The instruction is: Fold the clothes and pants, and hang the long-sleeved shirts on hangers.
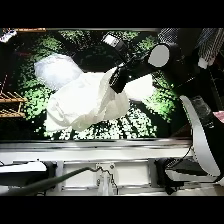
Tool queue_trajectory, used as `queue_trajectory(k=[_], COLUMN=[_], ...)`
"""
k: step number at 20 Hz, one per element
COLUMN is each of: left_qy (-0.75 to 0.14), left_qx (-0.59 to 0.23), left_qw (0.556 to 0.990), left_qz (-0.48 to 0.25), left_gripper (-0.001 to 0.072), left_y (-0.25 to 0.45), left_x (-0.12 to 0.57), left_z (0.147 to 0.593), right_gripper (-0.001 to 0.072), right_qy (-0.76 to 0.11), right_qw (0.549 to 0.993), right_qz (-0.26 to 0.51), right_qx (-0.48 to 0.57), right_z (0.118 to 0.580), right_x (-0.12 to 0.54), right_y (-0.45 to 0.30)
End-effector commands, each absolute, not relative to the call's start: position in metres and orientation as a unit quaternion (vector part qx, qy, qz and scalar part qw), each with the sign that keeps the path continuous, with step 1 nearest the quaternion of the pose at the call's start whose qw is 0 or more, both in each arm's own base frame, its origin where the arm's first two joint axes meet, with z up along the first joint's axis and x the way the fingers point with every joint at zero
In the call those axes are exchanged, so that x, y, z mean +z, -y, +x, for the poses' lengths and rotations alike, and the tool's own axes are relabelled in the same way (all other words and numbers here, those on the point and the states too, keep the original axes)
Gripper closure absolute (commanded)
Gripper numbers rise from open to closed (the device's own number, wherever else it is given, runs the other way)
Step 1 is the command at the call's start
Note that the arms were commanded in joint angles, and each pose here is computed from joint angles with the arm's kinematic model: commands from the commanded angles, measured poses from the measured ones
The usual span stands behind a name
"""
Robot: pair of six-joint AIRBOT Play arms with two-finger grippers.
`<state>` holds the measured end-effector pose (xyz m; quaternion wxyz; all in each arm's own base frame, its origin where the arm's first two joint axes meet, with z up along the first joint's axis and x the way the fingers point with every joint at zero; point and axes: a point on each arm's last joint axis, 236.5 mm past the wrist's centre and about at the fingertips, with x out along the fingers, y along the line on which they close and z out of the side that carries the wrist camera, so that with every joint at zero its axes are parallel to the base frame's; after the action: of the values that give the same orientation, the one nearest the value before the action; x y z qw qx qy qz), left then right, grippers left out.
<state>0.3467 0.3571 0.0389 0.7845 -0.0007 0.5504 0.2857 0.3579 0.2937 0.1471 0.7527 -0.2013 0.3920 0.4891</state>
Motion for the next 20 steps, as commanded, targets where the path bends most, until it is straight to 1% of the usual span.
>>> queue_trajectory(k=[1,5,12,17,20], left_qy=[-0.564,-0.573,-0.561,-0.554,-0.550], left_qx=[0.280,0.275,0.284,0.277,0.276], left_qw=[0.776,0.771,0.775,0.784,0.786], left_qz=[0.028,0.033,0.057,0.048,0.056], left_gripper=[0.0445,0.0445,0.0445,0.0444,0.0445], left_y=[-0.374,-0.379,-0.389,-0.380,-0.376], left_x=[0.015,-0.004,0.004,0.007,0.014], left_z=[0.355,0.358,0.362,0.370,0.374], right_gripper=[0.0686,0.0685,0.0685,0.0685,0.0685], right_qy=[-0.401,-0.410,-0.421,-0.419,-0.419], right_qw=[0.750,0.749,0.745,0.746,0.747], right_qz=[-0.192,-0.174,-0.167,-0.167,-0.168], right_qx=[0.490,0.490,0.490,0.489,0.488], right_z=[0.353,0.349,0.345,0.346,0.347], right_x=[0.146,0.147,0.146,0.146,0.146], right_y=[-0.297,-0.300,-0.299,-0.299,-0.299])
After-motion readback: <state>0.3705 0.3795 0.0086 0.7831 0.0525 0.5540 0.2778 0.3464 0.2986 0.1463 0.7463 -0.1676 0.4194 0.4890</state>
